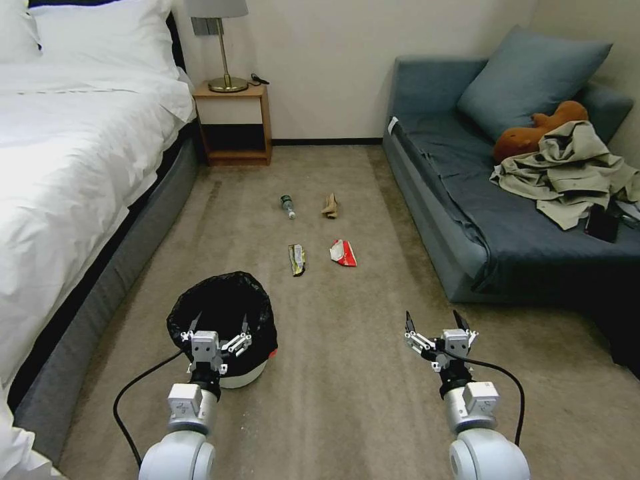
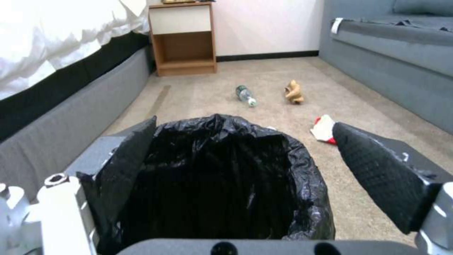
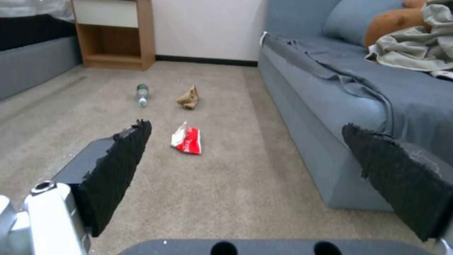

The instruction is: Pick up the trash bin, then pick up the garbage on the floor and place it into the trash bin.

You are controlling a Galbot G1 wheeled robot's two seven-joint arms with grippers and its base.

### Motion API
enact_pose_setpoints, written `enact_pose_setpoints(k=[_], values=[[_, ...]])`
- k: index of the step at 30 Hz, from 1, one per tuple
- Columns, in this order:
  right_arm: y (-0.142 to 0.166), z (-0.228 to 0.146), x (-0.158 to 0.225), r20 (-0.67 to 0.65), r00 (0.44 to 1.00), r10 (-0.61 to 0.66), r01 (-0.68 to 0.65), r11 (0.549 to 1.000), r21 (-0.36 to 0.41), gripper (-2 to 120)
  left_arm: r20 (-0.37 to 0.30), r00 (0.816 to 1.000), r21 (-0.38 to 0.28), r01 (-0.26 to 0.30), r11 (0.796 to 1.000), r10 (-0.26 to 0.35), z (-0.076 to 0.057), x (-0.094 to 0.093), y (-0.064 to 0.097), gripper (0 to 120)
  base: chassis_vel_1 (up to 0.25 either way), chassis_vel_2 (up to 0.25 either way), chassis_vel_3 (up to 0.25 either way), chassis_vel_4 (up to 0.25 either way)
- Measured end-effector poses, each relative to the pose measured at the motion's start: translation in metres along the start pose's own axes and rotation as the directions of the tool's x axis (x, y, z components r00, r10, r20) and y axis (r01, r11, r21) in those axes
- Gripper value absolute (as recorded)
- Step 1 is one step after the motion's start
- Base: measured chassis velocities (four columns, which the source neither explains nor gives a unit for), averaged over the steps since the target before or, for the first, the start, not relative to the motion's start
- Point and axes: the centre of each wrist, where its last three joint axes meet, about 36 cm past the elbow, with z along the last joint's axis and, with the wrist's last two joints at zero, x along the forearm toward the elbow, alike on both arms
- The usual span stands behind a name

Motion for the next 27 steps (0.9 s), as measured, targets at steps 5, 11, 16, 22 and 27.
enact_pose_setpoints(k=[5,11,16,22,27], values=[[0.0,0.0,0.0,0.0,1.0,0.0,0.0,1.0,0.0,100,0.0,1.0,0.0,0.0,1.0,0.0,0.0,0.0,0.0,100,0.0,0.0,0.0,0.0],[0.0,0.0,0.0,0.0,1.0,0.0,0.0,1.0,0.0,100,0.0,1.0,0.0,0.0,1.0,0.0,0.0,0.0,0.0,100,0.0,0.0,0.0,0.0],[0.0,0.0,0.0,0.0,1.0,0.0,0.0,1.0,0.0,100,0.0,1.0,0.0,0.0,1.0,0.0,0.0,0.0,0.0,100,0.0,0.0,0.0,0.0],[0.0,0.0,0.0,0.0,1.0,0.0,0.0,1.0,0.0,100,0.0,1.0,0.0,0.0,1.0,0.0,0.0,0.0,0.0,100,0.0,0.0,0.0,0.0],[0.0,0.0,0.0,0.0,1.0,0.0,0.0,1.0,0.0,100,0.0,1.0,0.0,0.0,1.0,0.0,0.0,0.0,0.0,100,0.0,0.0,0.0,0.0]])
